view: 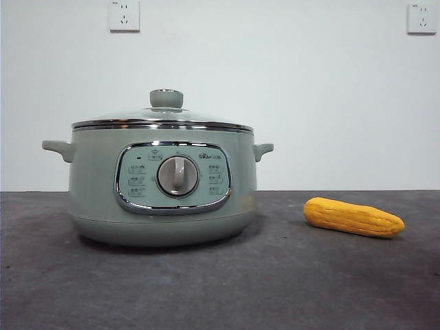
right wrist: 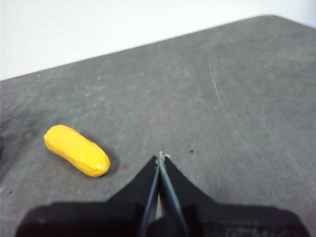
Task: Pick up the corn,open the lid,put the corn in the pot,close the lid
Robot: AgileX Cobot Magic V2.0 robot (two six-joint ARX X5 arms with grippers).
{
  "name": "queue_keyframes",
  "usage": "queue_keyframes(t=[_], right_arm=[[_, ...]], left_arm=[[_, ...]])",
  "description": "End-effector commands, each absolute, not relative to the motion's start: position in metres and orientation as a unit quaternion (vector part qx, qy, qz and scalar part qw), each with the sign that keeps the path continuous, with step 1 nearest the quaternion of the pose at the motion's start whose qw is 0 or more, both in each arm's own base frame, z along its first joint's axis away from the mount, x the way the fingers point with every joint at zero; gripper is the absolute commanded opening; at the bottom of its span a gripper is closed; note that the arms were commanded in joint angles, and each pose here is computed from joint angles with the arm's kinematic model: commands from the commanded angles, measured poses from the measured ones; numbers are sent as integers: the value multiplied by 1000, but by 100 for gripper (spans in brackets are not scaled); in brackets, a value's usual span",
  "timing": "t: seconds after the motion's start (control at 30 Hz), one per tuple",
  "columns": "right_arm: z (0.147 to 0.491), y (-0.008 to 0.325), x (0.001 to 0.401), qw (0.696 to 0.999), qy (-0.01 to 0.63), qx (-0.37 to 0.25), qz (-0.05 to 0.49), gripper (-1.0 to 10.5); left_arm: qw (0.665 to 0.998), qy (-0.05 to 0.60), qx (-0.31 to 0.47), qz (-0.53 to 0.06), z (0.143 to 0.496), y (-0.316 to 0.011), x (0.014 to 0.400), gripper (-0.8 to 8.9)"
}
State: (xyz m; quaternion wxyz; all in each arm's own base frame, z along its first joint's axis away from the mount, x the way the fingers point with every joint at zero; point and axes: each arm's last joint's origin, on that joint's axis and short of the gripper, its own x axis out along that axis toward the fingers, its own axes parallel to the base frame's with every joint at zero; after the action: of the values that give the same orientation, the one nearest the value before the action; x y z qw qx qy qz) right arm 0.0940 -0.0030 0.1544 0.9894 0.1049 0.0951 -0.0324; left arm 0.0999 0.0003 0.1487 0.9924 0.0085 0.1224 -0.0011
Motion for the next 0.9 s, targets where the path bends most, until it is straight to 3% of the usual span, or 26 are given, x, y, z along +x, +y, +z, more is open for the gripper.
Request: queue_keyframes(t=[0.03, 0.43, 0.67, 0.9], right_arm=[[170, -3, 91, 990, 77, 116, -32, -11], [245, -1, 95, 988, 64, 139, 2, -11], [289, 1, 106, 980, 124, 151, 43, -2], [307, 5, 119, 964, 179, 168, 104, -1]], left_arm=[[995, 104, 12, -7, 162, 0, 100, -5], [992, 91, -30, -81, 225, -4, 109, -5], [975, 93, -57, -193, 263, -11, 122, -4], [949, 130, -116, -264, 278, -15, 138, -4]])
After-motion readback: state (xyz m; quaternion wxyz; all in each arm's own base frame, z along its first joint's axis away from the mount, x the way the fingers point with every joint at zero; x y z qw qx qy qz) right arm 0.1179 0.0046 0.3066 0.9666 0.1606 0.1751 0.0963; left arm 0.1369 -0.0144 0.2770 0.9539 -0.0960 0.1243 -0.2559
